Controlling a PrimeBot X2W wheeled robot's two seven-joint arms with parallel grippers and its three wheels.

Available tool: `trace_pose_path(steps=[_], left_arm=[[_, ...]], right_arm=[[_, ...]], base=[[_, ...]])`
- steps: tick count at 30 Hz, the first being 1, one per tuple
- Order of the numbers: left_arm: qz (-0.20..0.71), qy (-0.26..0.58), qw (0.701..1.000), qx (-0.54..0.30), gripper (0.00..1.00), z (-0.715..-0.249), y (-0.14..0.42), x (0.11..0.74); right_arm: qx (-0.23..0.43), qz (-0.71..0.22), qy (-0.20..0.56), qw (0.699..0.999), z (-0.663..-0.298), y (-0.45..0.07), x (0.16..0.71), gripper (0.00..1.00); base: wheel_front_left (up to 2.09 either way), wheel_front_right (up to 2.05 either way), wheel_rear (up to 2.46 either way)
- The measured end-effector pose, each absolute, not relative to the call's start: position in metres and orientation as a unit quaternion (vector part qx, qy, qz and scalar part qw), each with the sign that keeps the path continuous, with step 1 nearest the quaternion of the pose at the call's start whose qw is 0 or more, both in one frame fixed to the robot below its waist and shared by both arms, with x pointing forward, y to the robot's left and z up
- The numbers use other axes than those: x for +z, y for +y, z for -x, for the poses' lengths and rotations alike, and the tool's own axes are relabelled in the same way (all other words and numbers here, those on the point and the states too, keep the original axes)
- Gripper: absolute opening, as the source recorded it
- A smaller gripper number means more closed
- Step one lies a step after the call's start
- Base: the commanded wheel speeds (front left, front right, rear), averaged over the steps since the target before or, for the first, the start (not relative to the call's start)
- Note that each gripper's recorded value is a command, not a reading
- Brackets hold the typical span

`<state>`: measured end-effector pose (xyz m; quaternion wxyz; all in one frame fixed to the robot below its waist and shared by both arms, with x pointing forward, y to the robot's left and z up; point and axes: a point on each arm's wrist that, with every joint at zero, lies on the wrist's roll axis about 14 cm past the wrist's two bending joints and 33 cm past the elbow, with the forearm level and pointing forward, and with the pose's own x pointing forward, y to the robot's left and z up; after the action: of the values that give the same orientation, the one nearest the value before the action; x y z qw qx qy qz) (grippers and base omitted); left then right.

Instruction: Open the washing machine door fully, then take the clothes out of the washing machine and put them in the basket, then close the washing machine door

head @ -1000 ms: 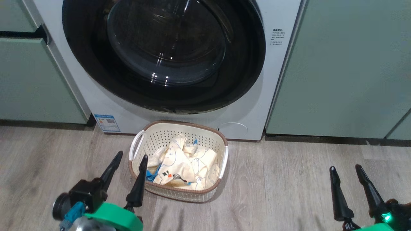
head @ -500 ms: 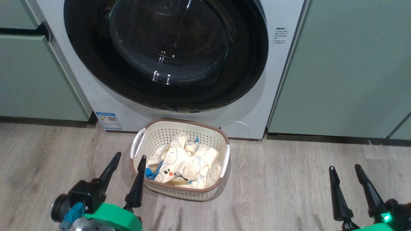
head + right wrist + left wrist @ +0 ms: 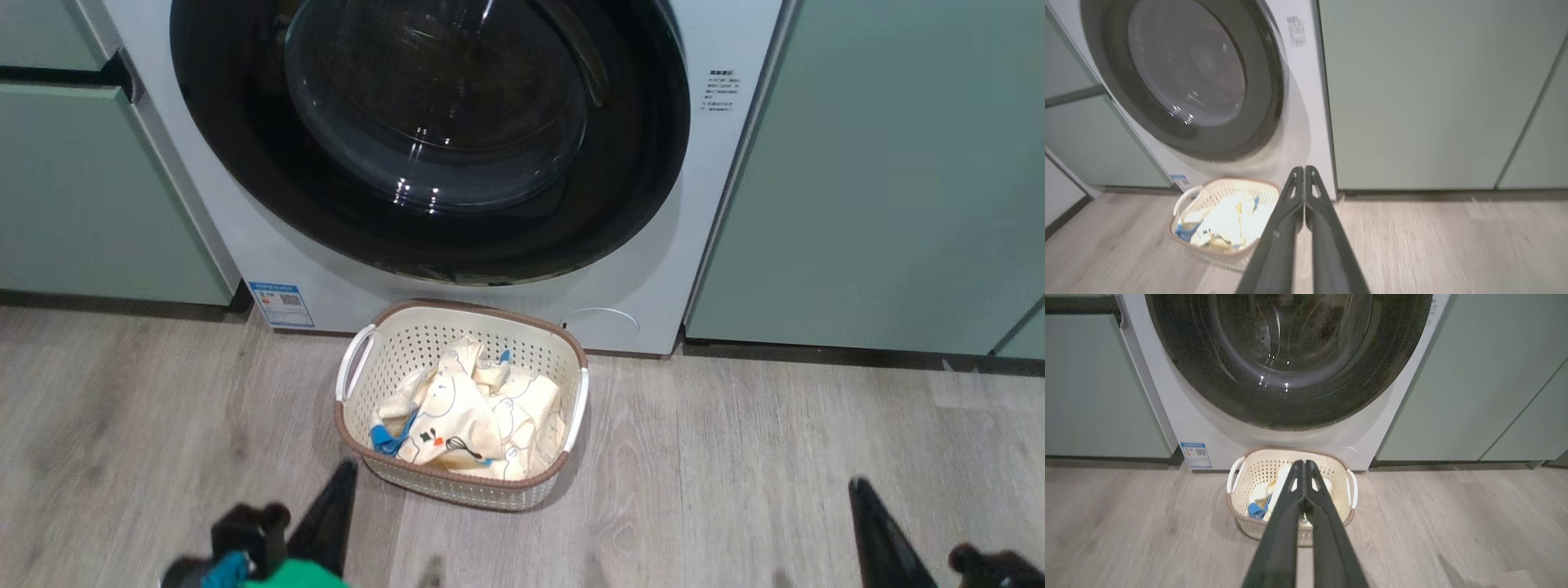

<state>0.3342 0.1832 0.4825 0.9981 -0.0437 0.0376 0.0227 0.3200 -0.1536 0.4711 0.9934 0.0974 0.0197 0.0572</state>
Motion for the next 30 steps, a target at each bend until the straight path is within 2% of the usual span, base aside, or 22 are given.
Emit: trace_pose_path(steps=[4,30], left_arm=[[0.057,0.073,0.995,0.027,0.0,-0.324,0.182,0.461],[0.206,0.098,0.973,0.038,0.0,-0.33,0.184,0.452]], right_arm=[[0.05,-0.109,0.05,0.992,-0.311,-0.155,0.453,0.0],[0.008,-0.25,0.061,0.966,-0.319,-0.166,0.451,0.0]], base=[[0.0,0.0,0.0],[0.0,0.0,0.0]])
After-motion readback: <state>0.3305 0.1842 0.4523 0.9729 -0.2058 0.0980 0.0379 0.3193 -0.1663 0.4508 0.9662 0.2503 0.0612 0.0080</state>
